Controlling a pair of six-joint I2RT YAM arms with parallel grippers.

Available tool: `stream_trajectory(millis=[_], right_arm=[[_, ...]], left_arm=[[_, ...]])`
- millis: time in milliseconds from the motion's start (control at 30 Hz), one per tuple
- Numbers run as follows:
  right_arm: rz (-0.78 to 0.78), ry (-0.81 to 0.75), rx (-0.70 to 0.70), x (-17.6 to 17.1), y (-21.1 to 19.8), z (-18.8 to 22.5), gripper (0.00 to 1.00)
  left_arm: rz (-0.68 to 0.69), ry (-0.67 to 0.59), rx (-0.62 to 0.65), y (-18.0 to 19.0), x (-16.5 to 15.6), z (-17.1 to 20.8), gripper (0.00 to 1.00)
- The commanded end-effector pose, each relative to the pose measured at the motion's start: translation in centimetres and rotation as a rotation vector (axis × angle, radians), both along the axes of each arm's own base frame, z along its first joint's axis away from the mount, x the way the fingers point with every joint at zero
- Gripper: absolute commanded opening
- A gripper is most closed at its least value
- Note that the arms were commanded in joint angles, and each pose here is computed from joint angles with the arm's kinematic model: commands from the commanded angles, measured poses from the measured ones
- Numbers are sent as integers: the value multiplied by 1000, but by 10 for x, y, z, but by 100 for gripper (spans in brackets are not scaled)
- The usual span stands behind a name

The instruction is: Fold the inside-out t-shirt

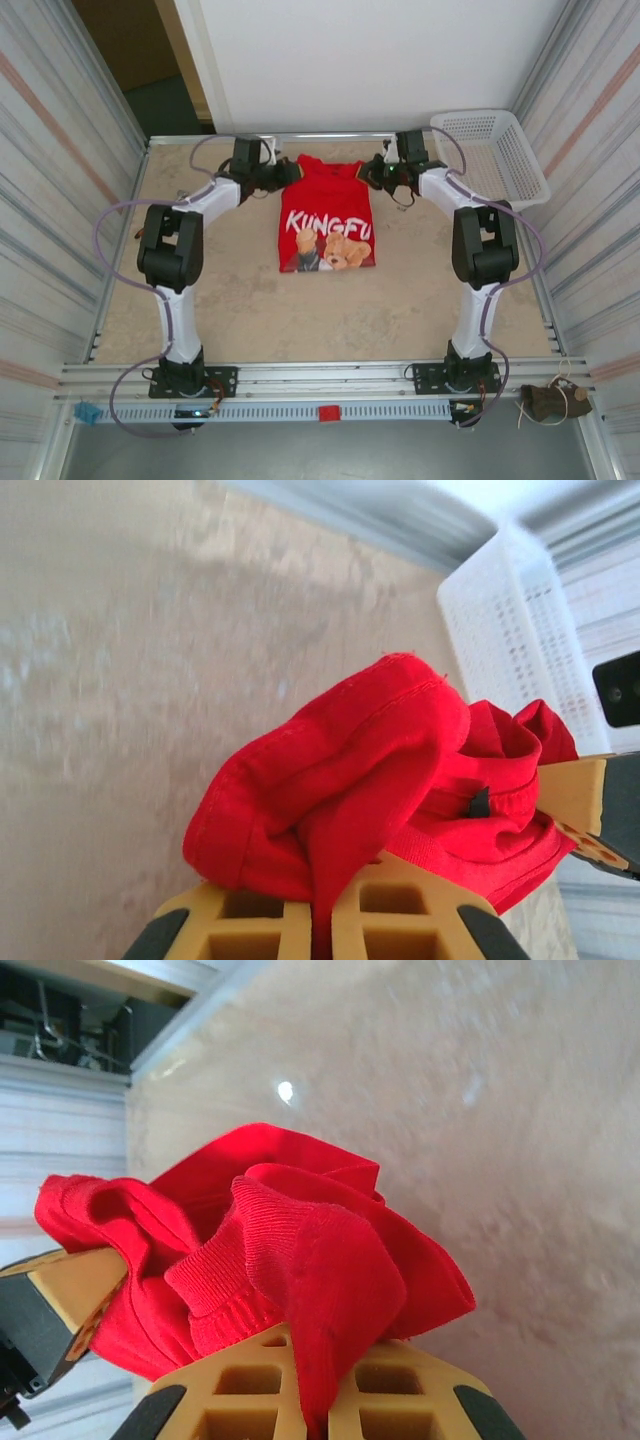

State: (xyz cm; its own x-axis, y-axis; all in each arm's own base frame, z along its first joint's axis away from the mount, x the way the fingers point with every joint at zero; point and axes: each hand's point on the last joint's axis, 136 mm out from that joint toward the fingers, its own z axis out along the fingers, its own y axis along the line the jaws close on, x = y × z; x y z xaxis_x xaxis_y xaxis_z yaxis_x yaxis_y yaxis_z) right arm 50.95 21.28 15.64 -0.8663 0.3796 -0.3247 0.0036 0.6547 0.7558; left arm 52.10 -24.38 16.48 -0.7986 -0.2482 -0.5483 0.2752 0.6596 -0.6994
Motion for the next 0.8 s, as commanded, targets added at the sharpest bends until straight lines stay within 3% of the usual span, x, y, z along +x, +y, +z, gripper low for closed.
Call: stream_trajectory(millis=[0, 167, 333, 467, 600, 767], right_arm=[[6, -102, 37, 13, 1, 61, 0], [0, -204, 22, 5, -4, 111, 0], [20, -235, 8, -39, -2, 110, 0], [44, -230, -9, -102, 1, 84, 0], [72, -169, -88, -174, 6, 24, 0], [56, -133, -187, -227, -2, -30, 0]], left_arm=[[-44, -165, -36, -3, 11, 80, 0], [-53, -241, -48, 0, -5, 124, 0], [-65, -260, -48, 0, -59, 114, 0], [-48, -229, -36, 5, -126, 78, 0], [20, -181, 31, 19, -192, 21, 0], [86, -160, 112, 39, -236, -25, 0]])
